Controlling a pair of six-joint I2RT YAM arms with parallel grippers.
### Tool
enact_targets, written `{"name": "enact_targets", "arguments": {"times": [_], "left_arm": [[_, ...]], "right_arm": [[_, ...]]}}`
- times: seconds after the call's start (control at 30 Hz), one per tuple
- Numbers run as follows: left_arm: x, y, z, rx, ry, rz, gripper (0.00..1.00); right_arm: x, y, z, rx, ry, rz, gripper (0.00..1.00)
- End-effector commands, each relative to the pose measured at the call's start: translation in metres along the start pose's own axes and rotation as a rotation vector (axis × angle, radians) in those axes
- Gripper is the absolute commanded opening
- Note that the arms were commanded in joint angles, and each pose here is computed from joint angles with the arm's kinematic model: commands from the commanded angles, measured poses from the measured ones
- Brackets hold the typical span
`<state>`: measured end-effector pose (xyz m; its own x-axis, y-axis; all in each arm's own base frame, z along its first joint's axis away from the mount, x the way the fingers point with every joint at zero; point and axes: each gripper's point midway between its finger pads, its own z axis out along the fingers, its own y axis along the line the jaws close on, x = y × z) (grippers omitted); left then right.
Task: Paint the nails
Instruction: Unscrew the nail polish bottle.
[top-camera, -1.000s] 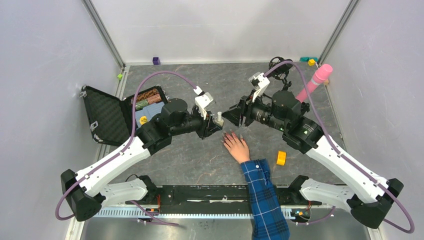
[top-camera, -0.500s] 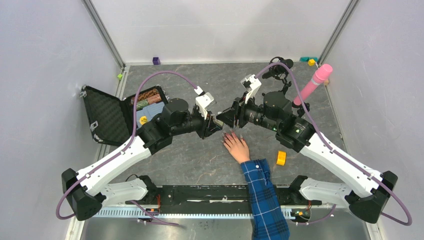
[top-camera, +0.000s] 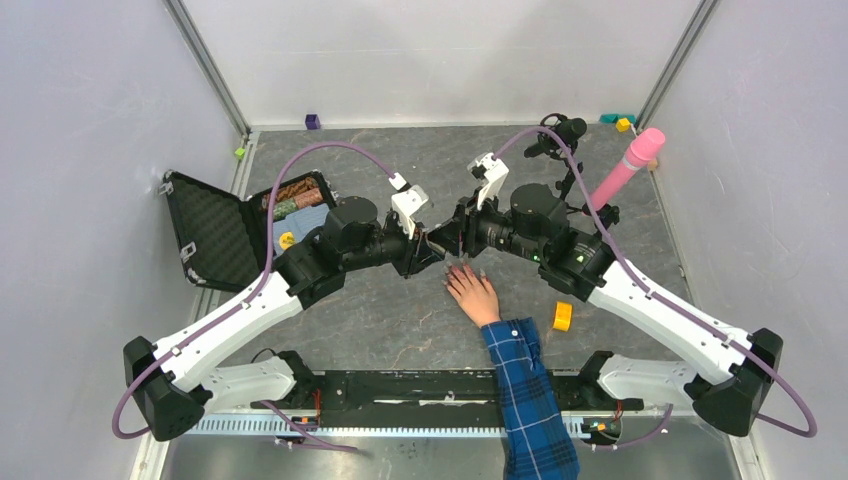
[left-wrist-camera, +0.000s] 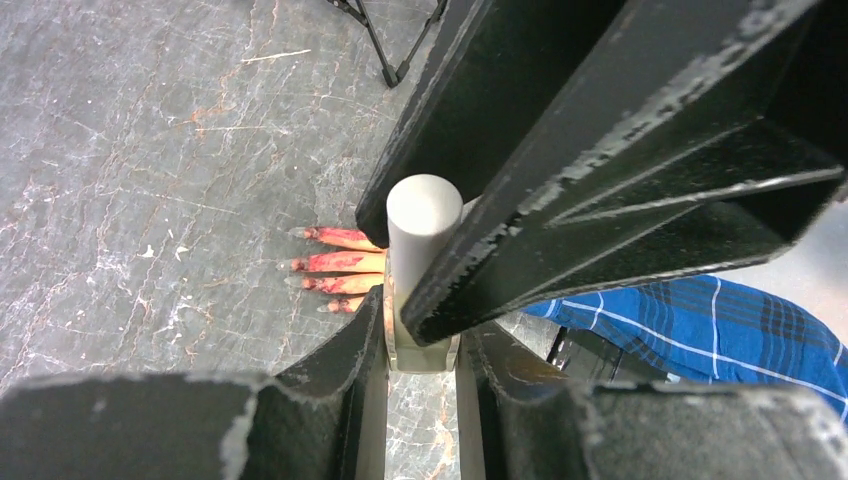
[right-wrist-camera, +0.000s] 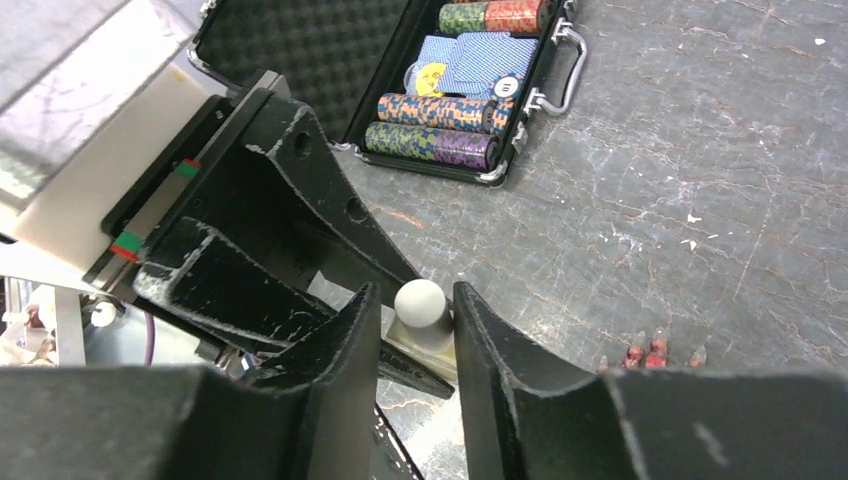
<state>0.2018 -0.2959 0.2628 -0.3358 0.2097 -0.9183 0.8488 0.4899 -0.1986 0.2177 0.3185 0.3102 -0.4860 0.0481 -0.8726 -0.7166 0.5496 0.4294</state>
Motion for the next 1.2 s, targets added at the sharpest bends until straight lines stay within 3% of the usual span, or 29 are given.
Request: {"name": "enact_targets", "arguments": {"times": [0.0, 0.27, 0.37, 0.67, 0.9, 1.07, 1.1, 1.17], "left_arm": [[-0.027, -0.004, -0.003, 0.004, -0.07, -0.007, 0.02], [-0.033, -0.027, -0.011, 0.142, -0.081, 0.042, 0.02], [-0.031, -0.047, -0.016, 0.27, -0.062, 0.078, 0.02], [-0.015, -0.096, -0.039, 0.592, 0.032, 0.099, 0.02], [-0.007, -0.104, -0.048, 0.649, 0.051, 0.074, 0.02], [-0.006, -0.106, -0.048, 0.657, 0.056, 0.044, 0.02], [-0.006, -0.107, -0.048, 0.661, 0.054, 0.036, 0.02], [-0.008, -0.108, -0.047, 0.668, 0.045, 0.022, 0.02]], "right_arm": [[-0.018, 0.002, 0.001, 0.01, -0.056, -0.033, 0.33], [-0.022, 0.002, -0.005, 0.02, -0.024, -0.136, 0.04], [-0.028, 0.016, -0.013, -0.056, -0.017, -0.211, 0.0], [-0.026, 0.056, -0.04, -0.354, 0.02, -0.358, 0.0], [-0.014, 0.085, -0.059, -0.574, 0.036, -0.387, 0.0], [-0.008, 0.086, -0.063, -0.597, 0.041, -0.393, 0.0], [-0.009, 0.085, -0.063, -0.582, 0.034, -0.395, 0.03], [-0.016, 0.075, -0.06, -0.504, 0.006, -0.392, 0.31]]}}
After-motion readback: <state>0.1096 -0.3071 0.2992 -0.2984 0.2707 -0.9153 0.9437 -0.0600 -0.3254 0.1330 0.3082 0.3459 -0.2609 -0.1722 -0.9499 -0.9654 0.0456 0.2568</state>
